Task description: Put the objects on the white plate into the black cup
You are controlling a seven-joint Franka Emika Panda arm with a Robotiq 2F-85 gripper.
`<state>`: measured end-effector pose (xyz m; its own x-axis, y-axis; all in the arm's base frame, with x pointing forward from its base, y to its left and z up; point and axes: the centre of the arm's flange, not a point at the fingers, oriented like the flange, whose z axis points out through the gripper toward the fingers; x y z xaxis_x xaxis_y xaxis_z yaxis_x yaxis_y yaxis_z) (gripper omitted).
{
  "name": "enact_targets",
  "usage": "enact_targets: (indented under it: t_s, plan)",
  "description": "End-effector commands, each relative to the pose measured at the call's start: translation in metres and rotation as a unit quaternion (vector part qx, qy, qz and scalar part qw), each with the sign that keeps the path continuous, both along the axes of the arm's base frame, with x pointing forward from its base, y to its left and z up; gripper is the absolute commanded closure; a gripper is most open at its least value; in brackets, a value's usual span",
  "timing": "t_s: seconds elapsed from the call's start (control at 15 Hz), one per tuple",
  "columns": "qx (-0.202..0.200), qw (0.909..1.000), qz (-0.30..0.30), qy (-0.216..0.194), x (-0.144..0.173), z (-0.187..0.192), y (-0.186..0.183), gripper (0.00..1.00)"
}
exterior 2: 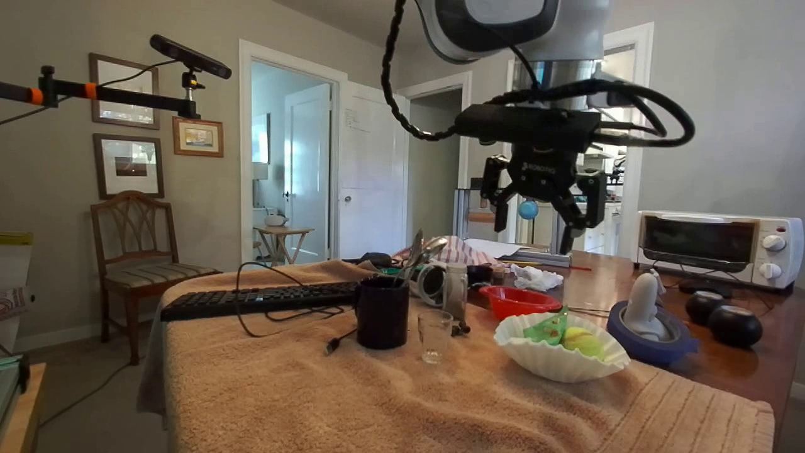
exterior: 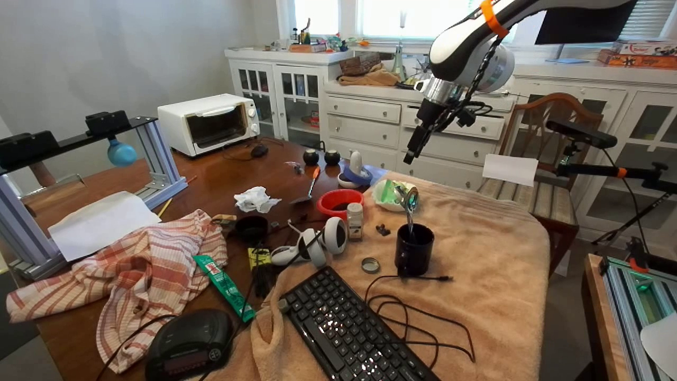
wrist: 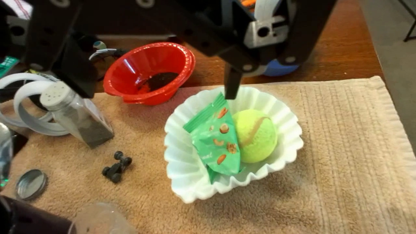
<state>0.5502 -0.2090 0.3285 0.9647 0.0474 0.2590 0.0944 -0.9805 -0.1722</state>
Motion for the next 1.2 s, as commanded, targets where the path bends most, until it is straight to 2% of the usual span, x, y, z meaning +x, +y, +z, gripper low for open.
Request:
enact_targets:
  t_s: [0.0,0.27,0.47,0.87,1.13]
  plan:
    - [0.003,0.9998,0.001,0.019,0.02,-0.026,-0.037,0.0]
    - [-0.003,0.9991,0.013,0.041,0.028,-0.052,-0.055,0.0]
    - [0.018,0.9977,0.03,0.058,0.034,-0.071,-0.057,0.0]
    - [0.041,0.997,0.052,0.041,0.052,-0.096,-0.053,0.0]
    - [0.062,0.9953,0.055,0.05,0.06,-0.111,-0.046,0.0]
